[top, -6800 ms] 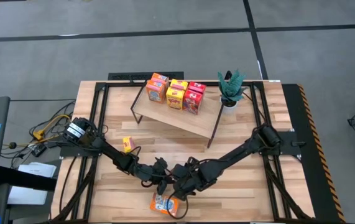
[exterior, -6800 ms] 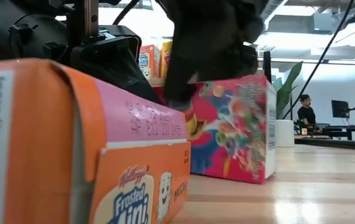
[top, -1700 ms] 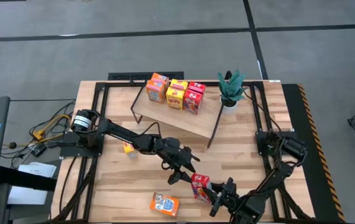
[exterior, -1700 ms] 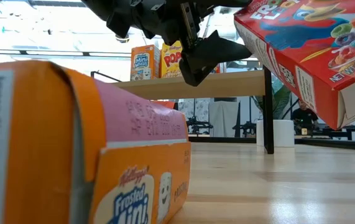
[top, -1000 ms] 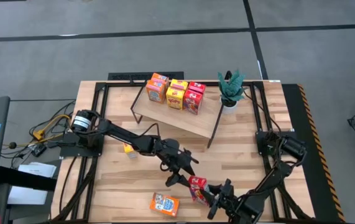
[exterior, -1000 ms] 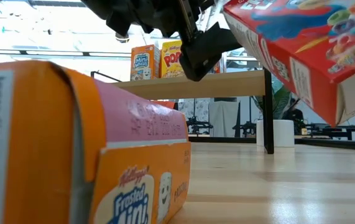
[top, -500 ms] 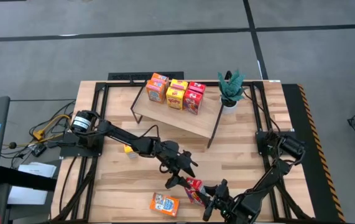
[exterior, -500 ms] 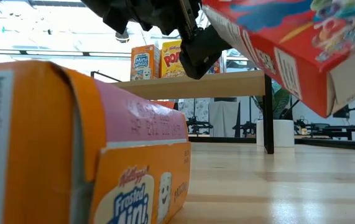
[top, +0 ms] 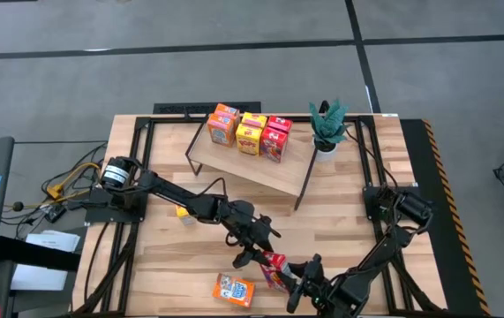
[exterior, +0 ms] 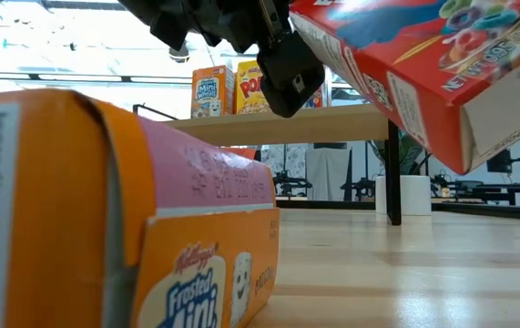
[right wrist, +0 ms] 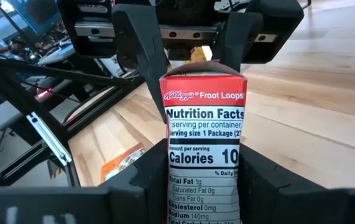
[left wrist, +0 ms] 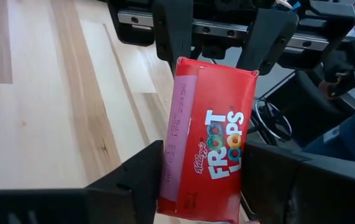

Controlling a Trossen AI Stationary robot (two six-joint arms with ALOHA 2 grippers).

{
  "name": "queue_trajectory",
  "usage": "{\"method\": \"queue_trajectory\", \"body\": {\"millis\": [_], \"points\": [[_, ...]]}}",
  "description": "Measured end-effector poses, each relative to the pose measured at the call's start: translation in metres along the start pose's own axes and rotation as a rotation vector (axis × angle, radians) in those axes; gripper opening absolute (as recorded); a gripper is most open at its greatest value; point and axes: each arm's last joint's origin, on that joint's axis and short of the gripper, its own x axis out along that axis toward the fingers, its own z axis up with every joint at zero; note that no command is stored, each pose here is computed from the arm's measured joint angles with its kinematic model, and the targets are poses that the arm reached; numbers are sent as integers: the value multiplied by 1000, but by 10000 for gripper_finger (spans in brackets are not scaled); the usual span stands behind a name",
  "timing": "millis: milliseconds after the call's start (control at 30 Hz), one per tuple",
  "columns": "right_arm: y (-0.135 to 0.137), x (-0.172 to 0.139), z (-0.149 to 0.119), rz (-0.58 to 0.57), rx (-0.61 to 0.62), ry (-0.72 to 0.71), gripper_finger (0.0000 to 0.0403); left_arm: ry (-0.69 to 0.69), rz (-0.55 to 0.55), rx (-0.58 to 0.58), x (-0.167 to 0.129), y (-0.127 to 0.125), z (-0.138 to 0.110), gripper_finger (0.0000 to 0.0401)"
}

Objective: Stack cereal on shelf
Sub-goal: Put red cereal box on the table

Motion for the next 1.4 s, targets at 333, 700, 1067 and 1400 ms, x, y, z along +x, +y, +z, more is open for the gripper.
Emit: {"method": "queue_trajectory", "body": {"millis": [333, 700, 1067, 1400], "points": [[-1, -14, 5, 23, -54, 108, 283, 68, 104, 38, -4, 10, -5, 171], [-3, -53, 73, 62, -109, 192, 294, 189, 285, 155, -4, 4, 15, 171], [-7, -60, 86, 66, -134, 199, 295, 340, 581, 445, -15, -19, 58, 171], [-9, -60, 82, 59, -155, 217, 295, 413, 692, 455, -13, -10, 41, 173]]}}
